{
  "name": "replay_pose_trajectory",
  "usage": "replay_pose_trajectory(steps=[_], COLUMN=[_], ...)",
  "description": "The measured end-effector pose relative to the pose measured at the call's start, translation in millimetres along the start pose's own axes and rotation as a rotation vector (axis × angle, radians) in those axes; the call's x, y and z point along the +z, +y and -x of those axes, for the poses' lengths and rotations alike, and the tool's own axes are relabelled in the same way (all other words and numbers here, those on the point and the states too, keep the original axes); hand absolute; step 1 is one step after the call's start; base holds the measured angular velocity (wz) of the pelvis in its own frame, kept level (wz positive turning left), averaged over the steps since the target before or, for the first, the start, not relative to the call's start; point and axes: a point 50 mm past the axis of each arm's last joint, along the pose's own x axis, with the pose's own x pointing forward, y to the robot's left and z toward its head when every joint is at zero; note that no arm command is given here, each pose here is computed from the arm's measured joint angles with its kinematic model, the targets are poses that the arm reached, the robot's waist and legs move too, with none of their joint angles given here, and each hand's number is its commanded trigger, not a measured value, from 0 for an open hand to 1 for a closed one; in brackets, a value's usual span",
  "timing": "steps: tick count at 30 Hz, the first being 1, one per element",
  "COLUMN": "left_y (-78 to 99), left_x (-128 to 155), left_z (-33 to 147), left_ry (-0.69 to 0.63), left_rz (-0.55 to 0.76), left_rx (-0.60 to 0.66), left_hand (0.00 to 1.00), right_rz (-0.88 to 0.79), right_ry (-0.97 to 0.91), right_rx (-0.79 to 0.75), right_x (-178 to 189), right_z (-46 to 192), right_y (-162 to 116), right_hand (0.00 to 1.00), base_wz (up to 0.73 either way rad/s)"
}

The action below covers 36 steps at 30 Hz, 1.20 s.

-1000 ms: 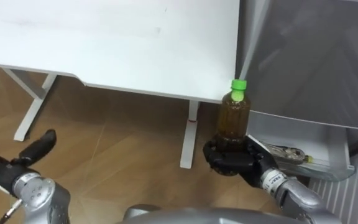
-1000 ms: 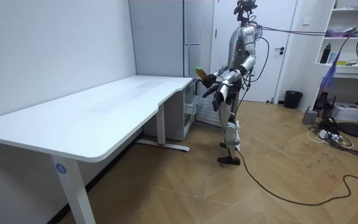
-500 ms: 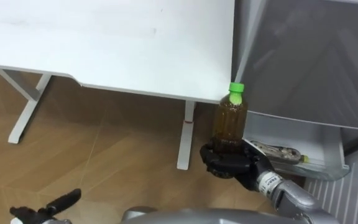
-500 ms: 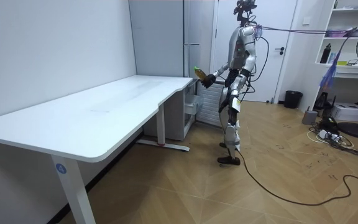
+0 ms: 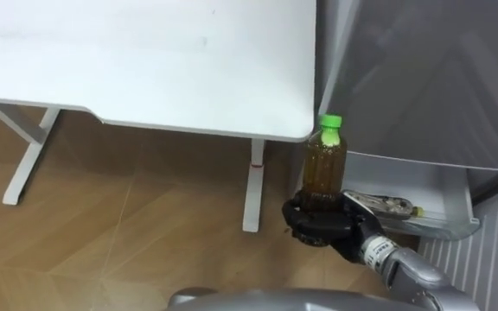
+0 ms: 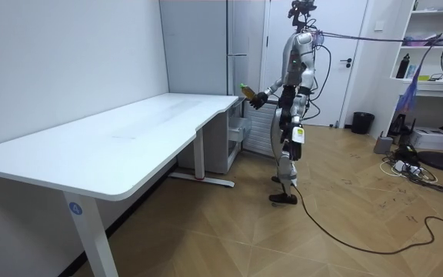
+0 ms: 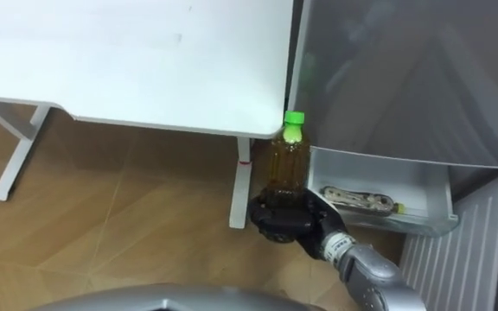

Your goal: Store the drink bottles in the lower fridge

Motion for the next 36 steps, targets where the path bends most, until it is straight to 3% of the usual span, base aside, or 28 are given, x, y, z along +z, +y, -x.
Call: replay_pose_trajectory(steps=[13,26,31,36], left_y=[-21.1,-30.7,-30.7,-30.0], left_x=[14,16,14,12], left_z=[1.8,4.1,4.1,4.1], left_ry=[-0.071,-0.079,-0.072,-0.067], left_rz=[-0.191,-0.211,-0.216,-0.218], left_rx=[-0.16,-0.198,-0.199,-0.209], left_hand=[0.0,0.0,0.0,0.0], right_rz=[-0.104,-0.571,-0.663,-0.883], right_ry=[-0.07,-0.145,-0.17,-0.229], right_rx=[-0.139,-0.237,-0.246,-0.296], right_x=[9,-2,-2,-10], right_z=[6,9,9,9], right_y=[-19,-28,-29,-38], right_hand=[1.0,1.0,1.0,1.0], base_wz=[0.0,-0.02,0.0,-0.03])
